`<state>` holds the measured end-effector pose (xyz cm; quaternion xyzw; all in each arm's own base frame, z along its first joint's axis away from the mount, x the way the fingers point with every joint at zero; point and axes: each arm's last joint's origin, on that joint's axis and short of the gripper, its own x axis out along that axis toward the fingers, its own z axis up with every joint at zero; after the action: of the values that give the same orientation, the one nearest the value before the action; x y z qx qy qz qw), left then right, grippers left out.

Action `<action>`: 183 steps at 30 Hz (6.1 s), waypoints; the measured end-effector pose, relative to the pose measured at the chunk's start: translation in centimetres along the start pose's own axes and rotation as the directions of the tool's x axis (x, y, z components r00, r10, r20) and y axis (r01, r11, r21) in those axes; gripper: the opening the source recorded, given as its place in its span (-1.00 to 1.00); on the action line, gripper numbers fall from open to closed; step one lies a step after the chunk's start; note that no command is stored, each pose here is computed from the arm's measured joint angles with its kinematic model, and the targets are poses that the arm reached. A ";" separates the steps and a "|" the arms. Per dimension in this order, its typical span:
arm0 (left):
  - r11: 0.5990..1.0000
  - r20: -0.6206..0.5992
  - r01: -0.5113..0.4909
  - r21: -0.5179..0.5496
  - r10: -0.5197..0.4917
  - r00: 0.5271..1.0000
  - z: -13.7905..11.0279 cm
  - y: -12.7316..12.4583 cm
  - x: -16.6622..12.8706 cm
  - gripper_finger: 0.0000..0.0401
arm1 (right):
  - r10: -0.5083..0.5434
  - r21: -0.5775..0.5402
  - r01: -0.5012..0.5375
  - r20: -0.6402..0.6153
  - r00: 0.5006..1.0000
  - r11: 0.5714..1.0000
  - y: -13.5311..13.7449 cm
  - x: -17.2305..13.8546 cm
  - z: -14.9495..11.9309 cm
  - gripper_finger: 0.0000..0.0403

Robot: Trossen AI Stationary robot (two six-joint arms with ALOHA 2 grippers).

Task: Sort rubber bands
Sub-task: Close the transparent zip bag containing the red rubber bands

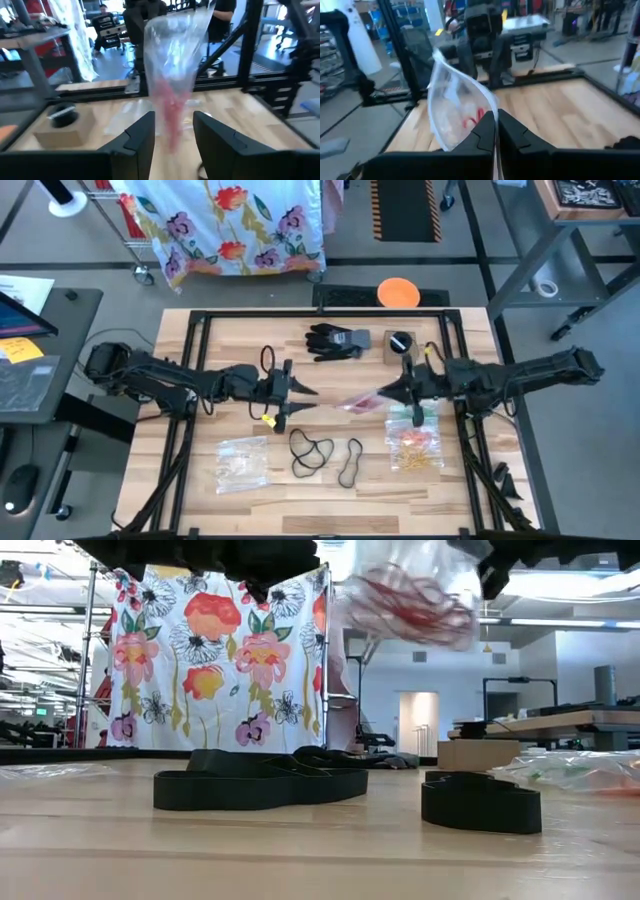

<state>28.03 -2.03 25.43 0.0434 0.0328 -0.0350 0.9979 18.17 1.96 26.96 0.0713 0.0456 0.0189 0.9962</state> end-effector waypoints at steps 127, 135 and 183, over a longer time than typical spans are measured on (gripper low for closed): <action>0.953 -0.643 0.110 0.281 0.102 0.759 -9.3 -12.0 13.2 -0.99 | 0.006 -0.001 -0.007 -0.259 0.966 1.000 0.5 1.3 -2.4 -0.75; 0.918 -0.516 -0.016 0.397 0.238 0.823 -1.6 -10.5 10.9 -1.00 | 0.011 -0.031 -0.020 -0.255 0.967 0.999 0.5 1.4 -2.4 -0.75; 0.964 -0.512 -0.096 0.247 0.214 0.832 2.4 -4.6 9.9 -1.00 | -0.073 -0.196 0.023 -0.253 0.965 0.980 0.8 9.4 -3.7 -0.35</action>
<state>37.68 -7.48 26.78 0.1592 0.3015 0.0567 0.9384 27.12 3.70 22.62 -0.0291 0.1751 0.0082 0.9841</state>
